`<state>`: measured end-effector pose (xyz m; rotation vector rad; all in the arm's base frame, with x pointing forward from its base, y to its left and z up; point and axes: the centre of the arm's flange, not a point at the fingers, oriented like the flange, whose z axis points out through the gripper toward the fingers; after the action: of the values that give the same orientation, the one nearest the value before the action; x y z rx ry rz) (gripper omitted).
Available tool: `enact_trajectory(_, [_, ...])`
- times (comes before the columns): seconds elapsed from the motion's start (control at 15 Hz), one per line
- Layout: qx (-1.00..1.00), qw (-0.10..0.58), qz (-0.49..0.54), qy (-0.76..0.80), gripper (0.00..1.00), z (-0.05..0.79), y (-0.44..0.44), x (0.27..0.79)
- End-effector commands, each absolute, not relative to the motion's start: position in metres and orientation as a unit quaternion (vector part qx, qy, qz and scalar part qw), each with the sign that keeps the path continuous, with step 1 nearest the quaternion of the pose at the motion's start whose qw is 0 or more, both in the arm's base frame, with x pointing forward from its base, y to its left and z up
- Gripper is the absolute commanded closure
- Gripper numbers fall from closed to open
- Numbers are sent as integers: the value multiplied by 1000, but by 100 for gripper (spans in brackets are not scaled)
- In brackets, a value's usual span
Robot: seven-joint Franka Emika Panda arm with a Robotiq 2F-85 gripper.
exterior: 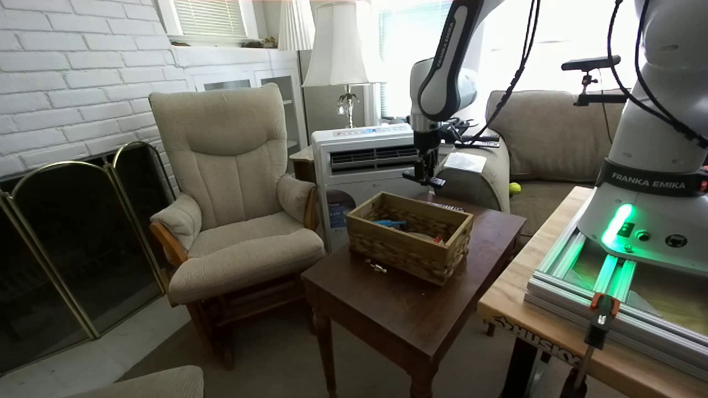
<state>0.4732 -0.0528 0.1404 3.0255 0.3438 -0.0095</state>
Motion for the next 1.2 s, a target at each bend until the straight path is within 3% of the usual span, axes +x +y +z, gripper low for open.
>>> enact_trajectory(0.0, [993, 61, -38, 94, 73, 100, -46, 493])
enact_trajectory(1.13, [991, 70, -92, 73, 73, 1, -80, 521])
